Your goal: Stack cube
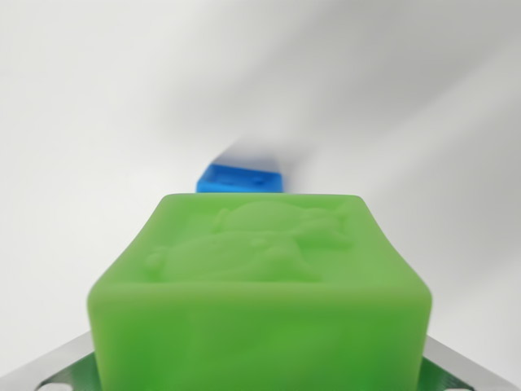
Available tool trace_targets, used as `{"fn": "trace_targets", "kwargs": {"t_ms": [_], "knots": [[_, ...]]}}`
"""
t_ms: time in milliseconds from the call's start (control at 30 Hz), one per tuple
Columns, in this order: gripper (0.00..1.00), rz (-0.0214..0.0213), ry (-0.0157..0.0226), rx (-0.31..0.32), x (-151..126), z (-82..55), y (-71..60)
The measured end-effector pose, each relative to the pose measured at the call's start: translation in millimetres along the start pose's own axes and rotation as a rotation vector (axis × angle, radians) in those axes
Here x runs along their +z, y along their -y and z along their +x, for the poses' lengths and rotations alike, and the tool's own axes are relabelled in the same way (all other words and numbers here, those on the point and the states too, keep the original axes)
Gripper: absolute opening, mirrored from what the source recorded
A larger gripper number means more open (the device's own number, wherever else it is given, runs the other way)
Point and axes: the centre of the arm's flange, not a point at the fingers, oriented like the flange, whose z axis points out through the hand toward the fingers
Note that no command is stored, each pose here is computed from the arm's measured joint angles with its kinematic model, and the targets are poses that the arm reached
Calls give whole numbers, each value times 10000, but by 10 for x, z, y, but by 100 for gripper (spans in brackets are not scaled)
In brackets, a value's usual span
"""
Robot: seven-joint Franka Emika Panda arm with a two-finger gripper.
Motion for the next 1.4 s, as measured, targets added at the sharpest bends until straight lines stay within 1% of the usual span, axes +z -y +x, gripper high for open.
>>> {"fn": "trace_targets", "kwargs": {"t_ms": [300, 500, 700, 733, 767, 800, 833, 900, 967, 1167, 1233, 1267, 1400], "knots": [[0, -10, -5, 164, -34, -156, -40], [0, -6, -3, 267, -56, -263, -68], [0, 2, -2, 319, -56, -339, -88], [0, 1, 4, 329, -33, -340, -87], [0, -12, 9, 338, -1, -340, -87], [0, -37, 13, 346, 40, -340, -86], [0, -48, 16, 350, 62, -340, -86], [0, -90, 25, 365, 153, -341, -85], [0, -112, 27, 372, 228, -342, -85], [0, -78, 32, 376, 380, -344, -90], [0, -89, 32, 375, 442, -346, -91], [0, -85, 32, 373, 471, -347, -90], [0, -92, 25, 366, 580, -349, -92]]}}
